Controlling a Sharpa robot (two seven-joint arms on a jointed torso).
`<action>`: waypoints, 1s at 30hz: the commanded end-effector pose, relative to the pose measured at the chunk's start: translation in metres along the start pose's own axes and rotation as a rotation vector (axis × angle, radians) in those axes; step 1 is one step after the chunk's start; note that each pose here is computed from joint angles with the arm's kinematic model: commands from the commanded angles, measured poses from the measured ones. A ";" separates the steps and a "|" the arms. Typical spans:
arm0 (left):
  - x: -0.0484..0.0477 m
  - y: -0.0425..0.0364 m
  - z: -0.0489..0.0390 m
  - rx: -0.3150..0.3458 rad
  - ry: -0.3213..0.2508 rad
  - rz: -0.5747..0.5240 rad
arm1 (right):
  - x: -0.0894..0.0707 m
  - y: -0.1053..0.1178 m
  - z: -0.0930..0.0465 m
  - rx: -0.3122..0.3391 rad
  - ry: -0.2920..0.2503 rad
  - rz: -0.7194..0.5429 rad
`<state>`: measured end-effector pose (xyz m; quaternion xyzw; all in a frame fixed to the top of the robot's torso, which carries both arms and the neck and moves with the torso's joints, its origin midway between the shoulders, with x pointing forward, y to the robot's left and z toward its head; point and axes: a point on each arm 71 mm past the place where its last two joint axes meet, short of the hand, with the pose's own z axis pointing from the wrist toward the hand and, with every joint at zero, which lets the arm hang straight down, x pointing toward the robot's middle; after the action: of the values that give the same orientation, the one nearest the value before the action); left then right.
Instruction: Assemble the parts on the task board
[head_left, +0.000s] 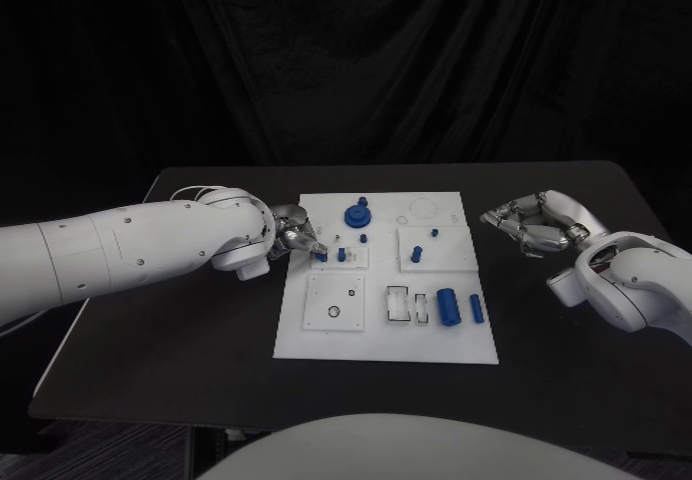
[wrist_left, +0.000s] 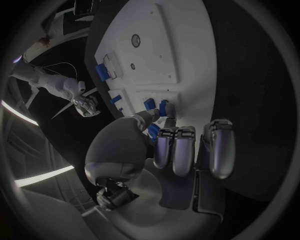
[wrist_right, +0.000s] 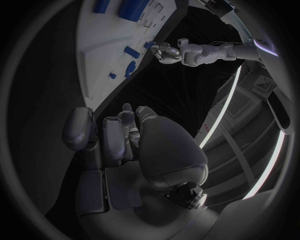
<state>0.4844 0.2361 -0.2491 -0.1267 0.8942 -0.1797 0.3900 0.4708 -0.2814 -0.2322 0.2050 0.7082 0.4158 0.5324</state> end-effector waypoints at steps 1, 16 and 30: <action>0.0006 -0.0007 0.0009 0.011 -0.006 0.022 | 0.003 -0.001 -0.001 0.011 0.012 0.002; 0.0013 -0.0001 0.0035 0.016 -0.016 0.021 | 0.003 -0.001 -0.001 0.013 0.013 0.002; 0.0040 0.0001 0.0068 0.018 -0.013 0.020 | 0.003 -0.002 -0.001 0.017 0.015 0.003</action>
<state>0.4879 0.2352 -0.2541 -0.1193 0.8916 -0.1772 0.3994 0.4702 -0.2812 -0.2328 0.2055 0.7096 0.4159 0.5304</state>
